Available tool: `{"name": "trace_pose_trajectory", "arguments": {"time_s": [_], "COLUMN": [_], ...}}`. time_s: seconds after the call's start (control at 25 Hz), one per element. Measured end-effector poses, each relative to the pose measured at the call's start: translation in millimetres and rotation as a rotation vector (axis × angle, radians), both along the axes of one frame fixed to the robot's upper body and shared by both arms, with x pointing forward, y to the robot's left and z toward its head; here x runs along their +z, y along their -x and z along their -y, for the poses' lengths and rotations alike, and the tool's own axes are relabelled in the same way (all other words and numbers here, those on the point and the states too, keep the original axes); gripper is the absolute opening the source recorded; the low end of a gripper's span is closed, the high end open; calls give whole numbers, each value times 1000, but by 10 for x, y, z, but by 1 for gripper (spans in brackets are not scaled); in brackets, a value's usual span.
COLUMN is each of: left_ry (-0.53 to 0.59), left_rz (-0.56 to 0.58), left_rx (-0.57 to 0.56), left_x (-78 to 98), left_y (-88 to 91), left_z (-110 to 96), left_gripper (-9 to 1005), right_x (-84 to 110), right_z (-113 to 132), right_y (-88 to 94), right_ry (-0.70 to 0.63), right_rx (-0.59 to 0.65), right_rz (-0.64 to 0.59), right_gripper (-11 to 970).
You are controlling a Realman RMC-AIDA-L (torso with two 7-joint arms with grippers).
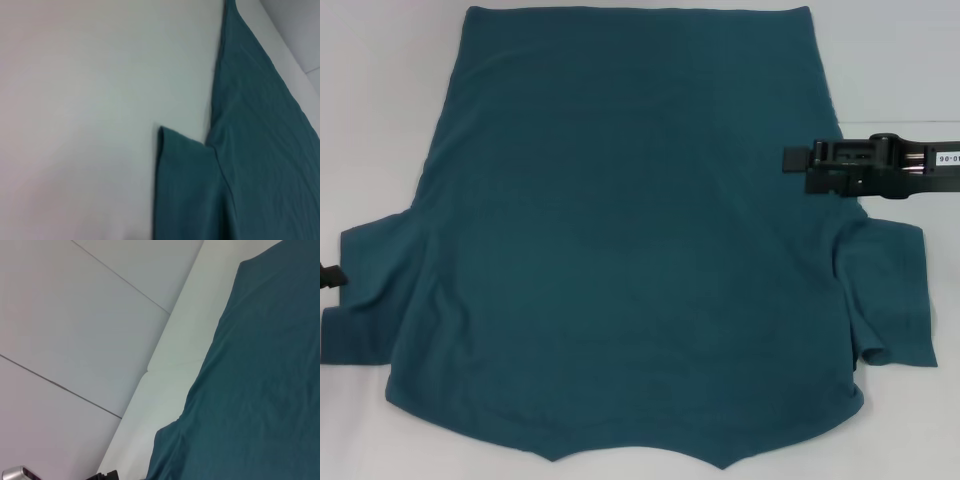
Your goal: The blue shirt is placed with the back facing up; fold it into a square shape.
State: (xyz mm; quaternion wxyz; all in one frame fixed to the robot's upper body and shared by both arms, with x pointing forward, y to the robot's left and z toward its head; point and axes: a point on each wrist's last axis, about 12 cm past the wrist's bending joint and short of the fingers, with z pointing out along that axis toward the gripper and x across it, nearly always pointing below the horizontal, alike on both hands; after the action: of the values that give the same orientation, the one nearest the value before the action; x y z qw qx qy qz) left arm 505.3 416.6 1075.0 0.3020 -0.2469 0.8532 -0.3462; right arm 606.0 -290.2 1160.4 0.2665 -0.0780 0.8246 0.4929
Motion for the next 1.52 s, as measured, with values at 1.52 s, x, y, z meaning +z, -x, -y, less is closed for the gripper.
{"name": "trace_pose_trajectory", "arguments": {"time_s": [1.52], "left_ry": [-40], "left_rz": [-30], "left_rx": [-47], "left_x": [-64], "left_y": [-171], "left_z": [127], "left_gripper": [621], "right_x": [-16], "right_z": [63], "right_y": [19], "right_ry": [-13], "right_rx": [-26], "right_rz": [-10], "right_gripper": [884]}}
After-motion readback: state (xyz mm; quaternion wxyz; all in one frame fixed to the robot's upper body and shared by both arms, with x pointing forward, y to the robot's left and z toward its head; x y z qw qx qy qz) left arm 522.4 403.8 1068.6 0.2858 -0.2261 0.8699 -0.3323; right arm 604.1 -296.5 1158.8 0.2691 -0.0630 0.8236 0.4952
